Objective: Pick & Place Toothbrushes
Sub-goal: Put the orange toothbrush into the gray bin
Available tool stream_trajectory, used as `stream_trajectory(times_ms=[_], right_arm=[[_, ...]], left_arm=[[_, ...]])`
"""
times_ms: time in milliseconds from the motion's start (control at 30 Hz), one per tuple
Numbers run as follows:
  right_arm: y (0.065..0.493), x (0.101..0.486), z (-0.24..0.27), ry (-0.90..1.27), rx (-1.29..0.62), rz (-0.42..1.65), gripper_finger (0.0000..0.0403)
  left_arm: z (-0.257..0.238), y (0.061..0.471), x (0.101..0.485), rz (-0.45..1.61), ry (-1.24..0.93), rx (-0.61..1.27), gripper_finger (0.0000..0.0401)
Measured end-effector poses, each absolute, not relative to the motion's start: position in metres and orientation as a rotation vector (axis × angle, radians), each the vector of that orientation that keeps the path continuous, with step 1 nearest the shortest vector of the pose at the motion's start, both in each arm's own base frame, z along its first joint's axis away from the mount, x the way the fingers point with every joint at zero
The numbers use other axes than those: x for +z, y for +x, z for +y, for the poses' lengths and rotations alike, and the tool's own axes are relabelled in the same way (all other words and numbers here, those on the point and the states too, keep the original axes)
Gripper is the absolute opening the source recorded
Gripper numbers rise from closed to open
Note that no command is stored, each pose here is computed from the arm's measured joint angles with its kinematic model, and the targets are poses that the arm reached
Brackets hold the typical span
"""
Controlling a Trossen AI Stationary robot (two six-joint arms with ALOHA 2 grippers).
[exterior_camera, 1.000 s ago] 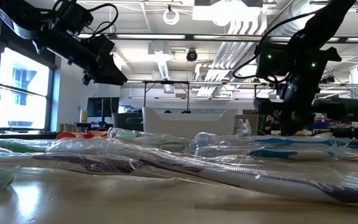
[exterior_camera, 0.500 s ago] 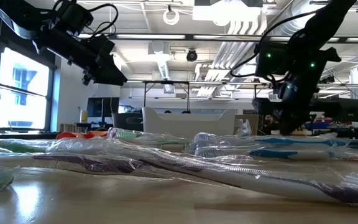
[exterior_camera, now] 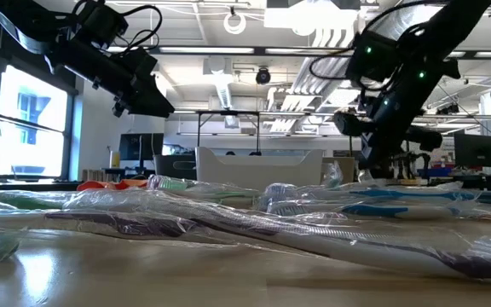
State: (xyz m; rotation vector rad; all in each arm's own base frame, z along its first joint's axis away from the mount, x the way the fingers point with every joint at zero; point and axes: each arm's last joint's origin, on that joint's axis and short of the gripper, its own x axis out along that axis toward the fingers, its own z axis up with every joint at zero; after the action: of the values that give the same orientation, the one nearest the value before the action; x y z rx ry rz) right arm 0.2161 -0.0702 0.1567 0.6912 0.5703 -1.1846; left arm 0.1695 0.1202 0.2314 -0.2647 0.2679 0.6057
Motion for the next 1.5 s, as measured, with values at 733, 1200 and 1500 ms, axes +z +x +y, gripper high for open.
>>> stream_trajectory(times_ms=[733, 1200, 1500], right_arm=[[0.194, 0.225, -0.04, 0.518, -0.967, 0.327, 0.0003], [0.204, 0.243, -0.043, 0.385, -0.929, 0.189, 0.0004], [0.206, 0.258, -0.058, 0.312, -0.951, 0.073, 0.0004]], left_arm=[[0.12, 0.17, 0.232, 0.266, -0.267, 0.606, 0.0133], [0.12, 0.17, 0.232, 0.266, -0.267, 0.606, 0.0133], [0.12, 0.17, 0.232, 0.266, -0.267, 0.606, 0.0133]])
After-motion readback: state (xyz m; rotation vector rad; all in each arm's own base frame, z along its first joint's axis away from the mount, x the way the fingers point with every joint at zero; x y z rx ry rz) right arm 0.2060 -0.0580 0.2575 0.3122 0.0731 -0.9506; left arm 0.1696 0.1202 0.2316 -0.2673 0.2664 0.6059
